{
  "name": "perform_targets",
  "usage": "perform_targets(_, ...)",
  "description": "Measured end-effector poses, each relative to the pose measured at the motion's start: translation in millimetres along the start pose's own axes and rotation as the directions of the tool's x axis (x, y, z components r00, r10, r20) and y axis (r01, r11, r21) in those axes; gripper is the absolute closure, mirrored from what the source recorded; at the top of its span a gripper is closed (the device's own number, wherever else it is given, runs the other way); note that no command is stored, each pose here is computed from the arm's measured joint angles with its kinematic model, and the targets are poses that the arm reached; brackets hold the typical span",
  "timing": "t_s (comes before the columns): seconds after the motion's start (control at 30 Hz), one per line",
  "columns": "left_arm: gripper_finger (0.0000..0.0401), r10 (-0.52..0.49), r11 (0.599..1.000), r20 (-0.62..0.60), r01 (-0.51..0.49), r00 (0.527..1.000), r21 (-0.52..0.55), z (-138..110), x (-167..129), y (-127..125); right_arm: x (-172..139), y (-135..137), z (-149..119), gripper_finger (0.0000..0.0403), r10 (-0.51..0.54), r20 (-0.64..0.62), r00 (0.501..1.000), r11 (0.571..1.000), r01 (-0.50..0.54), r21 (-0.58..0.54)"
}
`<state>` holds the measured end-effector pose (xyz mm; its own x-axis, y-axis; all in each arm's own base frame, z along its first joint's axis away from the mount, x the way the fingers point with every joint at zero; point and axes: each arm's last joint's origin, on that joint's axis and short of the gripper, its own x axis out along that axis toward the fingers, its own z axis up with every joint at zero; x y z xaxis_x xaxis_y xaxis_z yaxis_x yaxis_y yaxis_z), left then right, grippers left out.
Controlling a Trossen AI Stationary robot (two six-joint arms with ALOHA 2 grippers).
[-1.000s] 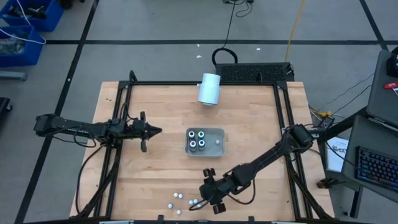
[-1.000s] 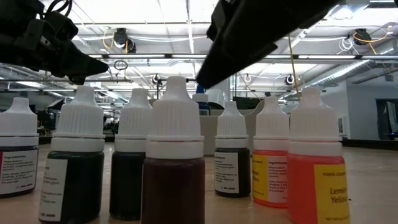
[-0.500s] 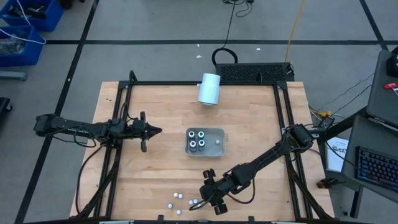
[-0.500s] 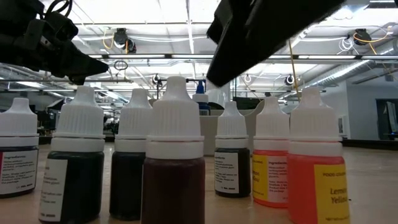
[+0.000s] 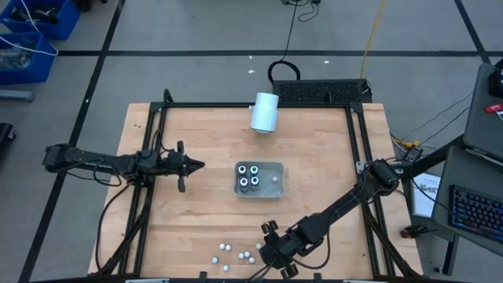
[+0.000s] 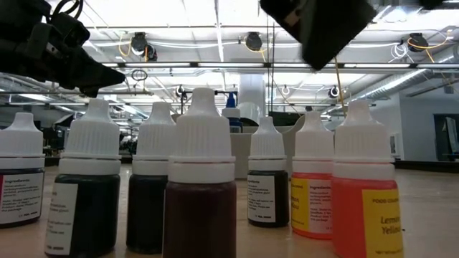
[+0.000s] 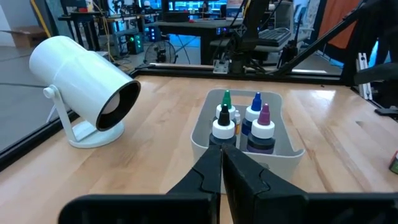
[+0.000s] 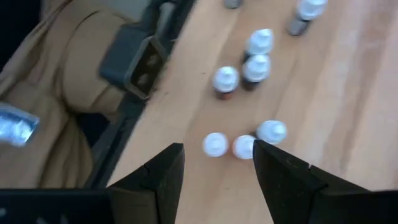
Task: Pick & Place food coloring
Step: Put the small red food coloring bottle into the gray bin
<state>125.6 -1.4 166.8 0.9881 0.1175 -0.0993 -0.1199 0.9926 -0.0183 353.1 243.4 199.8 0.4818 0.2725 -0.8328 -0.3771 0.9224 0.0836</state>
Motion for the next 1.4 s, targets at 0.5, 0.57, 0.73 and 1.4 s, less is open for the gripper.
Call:
perform_targets(0.5,0.0380,0.000,1.000,-0.008,0.000,1.000,0.000,-0.8,0.0,0.0,-0.8,13.6,-2.5,0.0223,-0.035,0.019,0.999,0.971,0.038,-0.236)
perform_targets(0.57,0.0380,0.000,1.000,-0.008,0.000,1.000,0.001,-0.8,0.0,0.0,-0.7,13.1,-2.1,0.0222,-0.034,0.022,0.999,0.971,0.039,-0.237)
perform_targets(0.73,0.0380,0.000,1.000,-0.008,0.000,1.000,0.001,-0.8,0.0,0.0,-0.1,7.1,-0.2,0.0223,-0.041,0.026,0.999,0.975,0.046,-0.219)
perform_targets(1.4,0.0380,0.000,1.000,-0.008,0.000,1.000,0.001,-0.8,0.0,0.0,28.6,-22.2,1.2,0.0222,-0.048,0.020,0.999,0.999,0.047,0.018)
